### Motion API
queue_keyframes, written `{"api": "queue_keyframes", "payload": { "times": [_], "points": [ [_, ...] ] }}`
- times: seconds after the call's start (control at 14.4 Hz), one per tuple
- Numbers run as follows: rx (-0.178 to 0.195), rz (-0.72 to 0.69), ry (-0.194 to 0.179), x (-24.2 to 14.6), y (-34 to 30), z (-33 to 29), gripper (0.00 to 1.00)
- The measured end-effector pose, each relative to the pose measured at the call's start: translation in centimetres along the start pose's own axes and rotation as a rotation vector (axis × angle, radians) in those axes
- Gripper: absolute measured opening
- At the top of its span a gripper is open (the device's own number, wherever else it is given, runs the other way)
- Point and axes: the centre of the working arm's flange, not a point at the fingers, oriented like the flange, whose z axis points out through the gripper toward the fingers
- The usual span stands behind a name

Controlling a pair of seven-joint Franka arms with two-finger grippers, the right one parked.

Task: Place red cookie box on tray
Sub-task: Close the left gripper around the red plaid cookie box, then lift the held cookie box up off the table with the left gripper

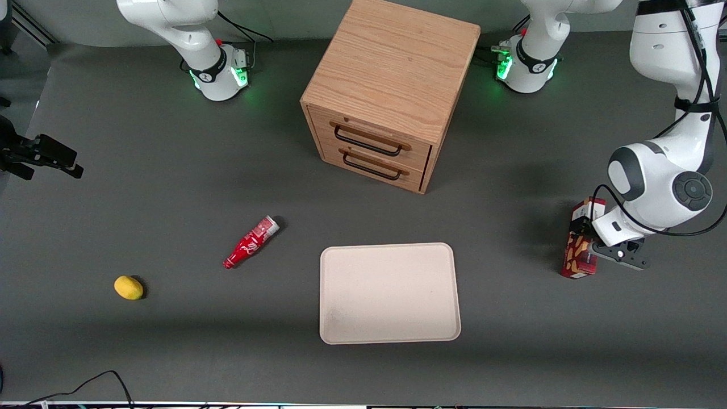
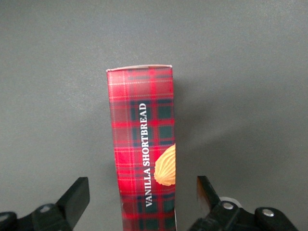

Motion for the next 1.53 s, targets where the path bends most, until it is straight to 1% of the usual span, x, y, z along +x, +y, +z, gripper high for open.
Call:
{"api": "queue_keyframes", "payload": {
  "times": [0.21,0.28,0.35,0.42,0.62,0.69,1.11,1.25,1.32,1.39,1.53],
  "points": [
    [0.005,-0.001,0.006,-0.1,0.0,0.2,0.98],
    [0.007,0.001,0.008,-0.2,0.0,0.3,0.9],
    [0.008,0.007,0.01,-0.2,0.0,0.3,0.8],
    [0.009,0.01,0.011,-0.3,0.0,0.4,0.66],
    [0.006,0.01,0.013,-0.3,0.0,0.4,0.34],
    [0.004,0.008,0.015,-0.3,0.0,0.3,0.31],
    [0.003,0.008,0.017,-0.2,0.0,0.3,0.31],
    [0.002,0.012,0.027,0.1,0.2,-0.4,0.31],
    [-0.005,0.014,0.028,0.4,0.3,-1.2,0.31],
    [-0.021,0.016,0.021,0.6,0.4,-2.3,0.31],
    [-0.06,0.022,-0.006,1.0,0.2,-5.6,0.31]
  ]
}}
